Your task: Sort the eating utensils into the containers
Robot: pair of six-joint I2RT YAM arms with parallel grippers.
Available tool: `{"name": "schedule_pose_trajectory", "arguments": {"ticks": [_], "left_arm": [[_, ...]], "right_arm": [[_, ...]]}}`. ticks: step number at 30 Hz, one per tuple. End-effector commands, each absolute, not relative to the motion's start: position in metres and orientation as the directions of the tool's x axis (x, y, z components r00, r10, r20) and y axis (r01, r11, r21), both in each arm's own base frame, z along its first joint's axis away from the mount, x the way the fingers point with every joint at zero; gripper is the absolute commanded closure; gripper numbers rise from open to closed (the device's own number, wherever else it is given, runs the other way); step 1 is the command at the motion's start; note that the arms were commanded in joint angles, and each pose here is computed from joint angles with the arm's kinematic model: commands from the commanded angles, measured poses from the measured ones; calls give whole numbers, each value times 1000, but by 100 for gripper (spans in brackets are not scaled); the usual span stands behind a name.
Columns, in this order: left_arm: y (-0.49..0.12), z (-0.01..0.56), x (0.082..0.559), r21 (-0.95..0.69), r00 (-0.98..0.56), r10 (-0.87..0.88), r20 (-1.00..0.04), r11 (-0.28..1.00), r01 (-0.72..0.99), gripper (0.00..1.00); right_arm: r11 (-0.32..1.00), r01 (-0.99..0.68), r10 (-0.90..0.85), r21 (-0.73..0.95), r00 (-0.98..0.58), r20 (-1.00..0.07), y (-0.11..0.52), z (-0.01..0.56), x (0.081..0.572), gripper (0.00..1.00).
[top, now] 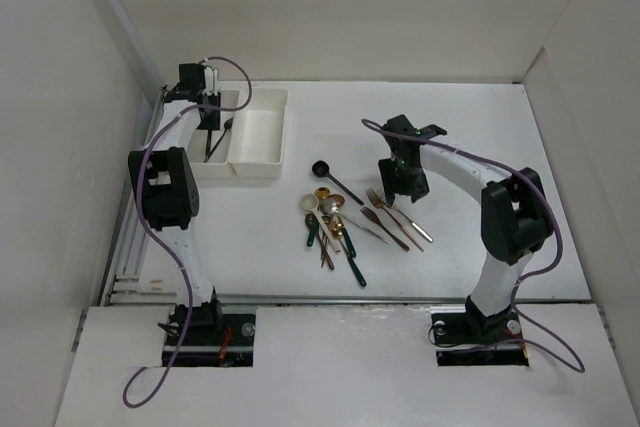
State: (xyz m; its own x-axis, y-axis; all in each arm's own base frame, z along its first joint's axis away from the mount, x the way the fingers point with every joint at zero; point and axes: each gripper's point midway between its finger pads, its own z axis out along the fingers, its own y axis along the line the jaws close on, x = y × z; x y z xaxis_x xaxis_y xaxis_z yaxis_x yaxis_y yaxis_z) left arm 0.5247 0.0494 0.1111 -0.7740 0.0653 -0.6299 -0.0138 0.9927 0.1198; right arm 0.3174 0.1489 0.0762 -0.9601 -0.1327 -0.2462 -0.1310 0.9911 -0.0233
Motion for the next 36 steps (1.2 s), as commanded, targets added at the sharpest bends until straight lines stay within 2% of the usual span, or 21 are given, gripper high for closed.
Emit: {"name": "schedule_pose_trajectory", "arguments": {"ticks": [1, 5, 7, 15, 20, 22, 23, 25, 27, 28, 32, 34, 36], "left_arm": [[47, 125, 532, 116, -747, 54, -662, 993, -32, 65], [43, 124, 531, 89, -752, 34, -658, 995, -33, 50], [41, 137, 531, 76, -733, 26, -680, 996, -35, 47], [32, 192, 535, 26, -651, -2, -759, 999, -32, 45], [30, 242, 534, 8, -567, -15, -823, 999, -38, 38], [31, 261, 531, 13, -537, -13, -844, 999, -46, 32], [31, 274, 534, 14, -511, -12, -860, 999, -47, 30], [37, 298, 531, 1, -468, -46, -883, 995, -99, 24], [38, 317, 530, -8, -425, -56, -903, 993, -114, 21], [43, 329, 525, -23, -401, -78, -913, 990, -139, 17], [20, 347, 517, -102, -373, -85, -924, 994, 25, 11], [5, 350, 512, -132, -380, -85, -921, 986, 100, 8], [-23, 349, 504, -196, -404, -85, -911, 950, 243, 6]], "right_arm": [[991, -121, -129, -50, -965, -228, 134, 76, 304, 37], [993, -100, -112, -68, -972, -206, 127, 69, 301, 35], [992, -109, -121, -70, -971, -206, 127, 66, 303, 40], [987, -117, -134, -111, -979, -155, 121, 38, 308, 47], [988, -129, -142, -88, -977, -157, 128, 22, 317, 47], [988, -129, -141, -87, -977, -161, 130, 17, 320, 50], [988, -129, -142, -88, -977, -160, 130, 13, 321, 53], [989, -119, -132, -86, -977, -165, 129, 11, 326, 71], [990, -95, -113, -103, -977, -183, 128, 11, 332, 100], [988, -91, -113, -121, -976, -188, 125, 11, 333, 100], [971, -25, -95, -240, -954, -283, 105, 38, 354, 100], [967, 70, -34, -246, -918, -395, 100, 73, 375, 100], [969, 157, 36, -189, -853, -521, 103, 117, 403, 100]]}}
